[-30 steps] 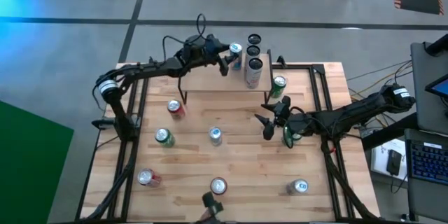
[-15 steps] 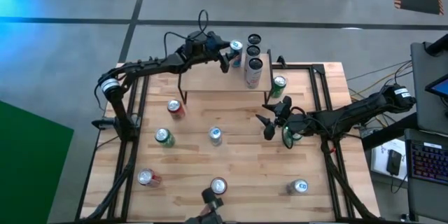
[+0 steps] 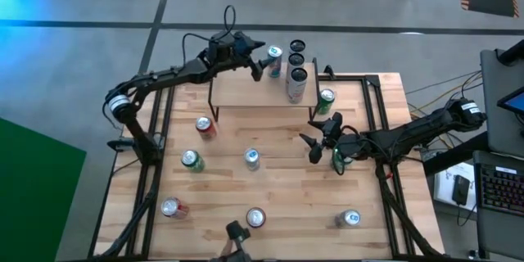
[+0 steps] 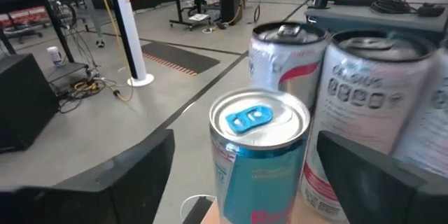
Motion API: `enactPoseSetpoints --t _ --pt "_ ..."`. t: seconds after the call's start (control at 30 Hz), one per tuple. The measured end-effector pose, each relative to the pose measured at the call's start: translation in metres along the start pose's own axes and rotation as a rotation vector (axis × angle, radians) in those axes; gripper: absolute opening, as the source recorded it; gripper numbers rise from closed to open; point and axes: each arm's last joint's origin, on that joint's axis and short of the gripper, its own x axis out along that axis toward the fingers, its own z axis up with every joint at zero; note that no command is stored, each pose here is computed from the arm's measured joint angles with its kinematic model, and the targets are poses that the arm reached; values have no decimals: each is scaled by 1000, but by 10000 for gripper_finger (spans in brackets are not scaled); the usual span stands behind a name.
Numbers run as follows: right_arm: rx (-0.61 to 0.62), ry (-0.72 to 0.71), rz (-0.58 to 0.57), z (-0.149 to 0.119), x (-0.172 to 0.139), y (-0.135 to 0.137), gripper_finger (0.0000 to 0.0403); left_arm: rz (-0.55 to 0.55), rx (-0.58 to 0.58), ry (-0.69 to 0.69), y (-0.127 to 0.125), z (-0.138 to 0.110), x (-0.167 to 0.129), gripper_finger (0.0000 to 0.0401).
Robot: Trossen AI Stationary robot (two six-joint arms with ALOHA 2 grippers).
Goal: Place canned beverage on shelf
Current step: Put the top blue soda can on the shelf aligned with the other blue soda can
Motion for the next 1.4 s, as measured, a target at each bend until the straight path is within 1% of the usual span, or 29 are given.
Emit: enactPoseSetpoints --t 0.17,0.27,0.4,0.57,0.67,0.8,0.93,1.1,1.23,1.4 --pt "-3 -1 -4 0 -1 0 257 -1 32 4 -3 15 -24 348" --pt "-14 13 -10 -3 0 0 254 -9 40 0 -9 17 -42 345" --pt "-26 33 -17 -6 -1 -2 255 -39 26 -52 -26 -4 -68 334" --pt "-24 34 -19 -6 -1 -2 256 -113 -5 -179 -58 -38 -107 321" --pt "-25 34 -19 -6 -1 -2 256 -146 -22 -195 -77 -57 -126 316" --pt "-47 34 -14 -6 0 -2 256 -192 -61 -228 -92 -67 -149 311" --pt "-24 18 -2 -6 2 1 253 -224 -98 -264 -101 -77 -166 310" --pt "-16 14 12 -7 2 4 245 -172 -119 -335 -106 -95 -184 310" --pt "-6 13 29 -8 -1 7 238 -172 -128 -356 -107 -109 -193 303" --pt "-3 18 44 -9 -3 10 236 -175 -133 -301 -107 -120 -193 279"
